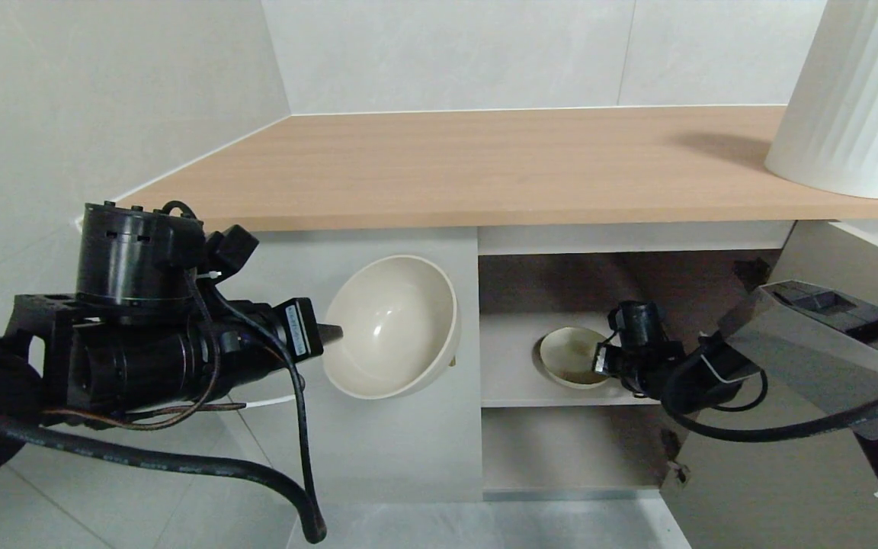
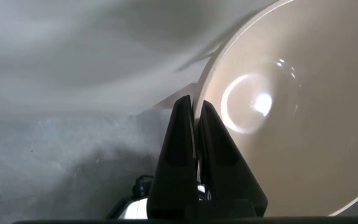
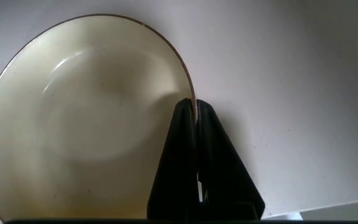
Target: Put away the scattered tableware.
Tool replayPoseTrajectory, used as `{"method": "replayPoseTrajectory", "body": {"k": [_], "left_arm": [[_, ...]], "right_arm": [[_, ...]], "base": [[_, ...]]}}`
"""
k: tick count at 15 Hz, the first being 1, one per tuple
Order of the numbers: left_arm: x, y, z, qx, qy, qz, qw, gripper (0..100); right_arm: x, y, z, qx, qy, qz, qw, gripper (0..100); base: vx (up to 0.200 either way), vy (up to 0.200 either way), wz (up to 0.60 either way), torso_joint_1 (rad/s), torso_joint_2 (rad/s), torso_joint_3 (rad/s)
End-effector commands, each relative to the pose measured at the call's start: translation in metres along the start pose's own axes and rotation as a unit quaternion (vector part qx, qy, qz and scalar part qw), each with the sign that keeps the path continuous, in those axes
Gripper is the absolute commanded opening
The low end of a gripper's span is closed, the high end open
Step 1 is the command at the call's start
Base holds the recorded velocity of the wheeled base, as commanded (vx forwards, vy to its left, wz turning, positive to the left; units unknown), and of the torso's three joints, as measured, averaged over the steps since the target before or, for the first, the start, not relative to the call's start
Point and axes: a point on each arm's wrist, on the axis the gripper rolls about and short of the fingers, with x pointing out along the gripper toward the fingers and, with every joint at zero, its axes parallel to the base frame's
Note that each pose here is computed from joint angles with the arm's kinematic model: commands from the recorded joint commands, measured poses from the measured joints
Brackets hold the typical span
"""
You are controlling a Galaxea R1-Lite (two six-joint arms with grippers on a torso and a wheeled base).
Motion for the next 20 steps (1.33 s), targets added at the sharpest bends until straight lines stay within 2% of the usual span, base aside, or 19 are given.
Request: {"method": "replayPoseTrajectory", "body": {"k": [1,4,7,9,11,14,15,16,17,18,19,20], "left_arm": [[0.002,0.0,-0.001,0.0,0.002,0.001,1.0,0],[0.002,0.001,-0.001,0.0,0.003,0.001,1.0,0],[0.008,-0.005,-0.009,0.007,0.02,-0.003,0.9998,0],[0.013,-0.01,-0.016,0.015,0.037,-0.009,0.9992,0],[0.015,-0.016,-0.029,0.024,0.067,-0.011,0.9974,0],[0.023,-0.024,-0.057,0.052,0.149,0.002,0.9876,0],[0.024,-0.025,-0.059,0.056,0.156,0.003,0.9863,0],[0.028,-0.023,-0.064,0.067,0.172,0.011,0.9827,0],[0.029,-0.022,-0.065,0.069,0.175,0.013,0.982,0],[0.04,-0.016,-0.075,0.077,0.197,0.027,0.9769,0],[0.042,-0.015,-0.078,0.079,0.204,0.032,0.9752,0],[0.051,-0.014,-0.091,0.099,0.221,0.051,0.9689,0]], "right_arm": [[0.001,0.0,0.001,0.001,-0.002,0.0,1.0,100],[0.001,0.0,0.002,0.002,-0.003,0.0,1.0,100],[-0.016,0.003,0.011,0.0,-0.008,0.001,1.0,100],[-0.046,0.018,0.008,-0.017,0.003,0.025,1.0,100],[-0.073,0.032,0.008,-0.029,0.004,0.051,0.998,100],[-0.142,0.054,0.013,-0.07,0.018,0.129,0.989,100],[-0.152,0.055,0.014,-0.074,0.023,0.142,0.987,100],[-0.178,0.056,0.022,-0.081,0.034,0.174,0.981,100],[-0.182,0.057,0.022,-0.082,0.036,0.181,0.979,100],[-0.214,0.055,0.033,-0.088,0.053,0.219,0.97,100],[-0.223,0.055,0.035,-0.091,0.059,0.229,0.967,100],[-0.248,0.053,0.037,-0.104,0.082,0.26,0.957,100]], "base": [[0.0,0.0,0.0,0.0,0.0,0.0],[0.0,0.0,0.0,0.0,0.0,0.0],[0.0,0.0,0.0,0.0,0.0,0.0],[0.0,0.0,0.0,0.0,0.0,0.0],[0.0,0.0,0.0,0.0,0.0,0.0],[0.0,0.0,0.0,0.0,0.0,0.0],[0.0,0.0,0.0,0.0,0.0,0.0],[0.0,0.0,0.0,0.0,0.0,0.0],[0.0,0.0,0.0,0.0,0.0,0.0],[0.0,0.0,0.0,0.0,0.0,0.0],[0.0,0.0,0.0,0.0,0.0,0.0],[0.0,0.0,0.0,0.0,0.0,0.0]]}}
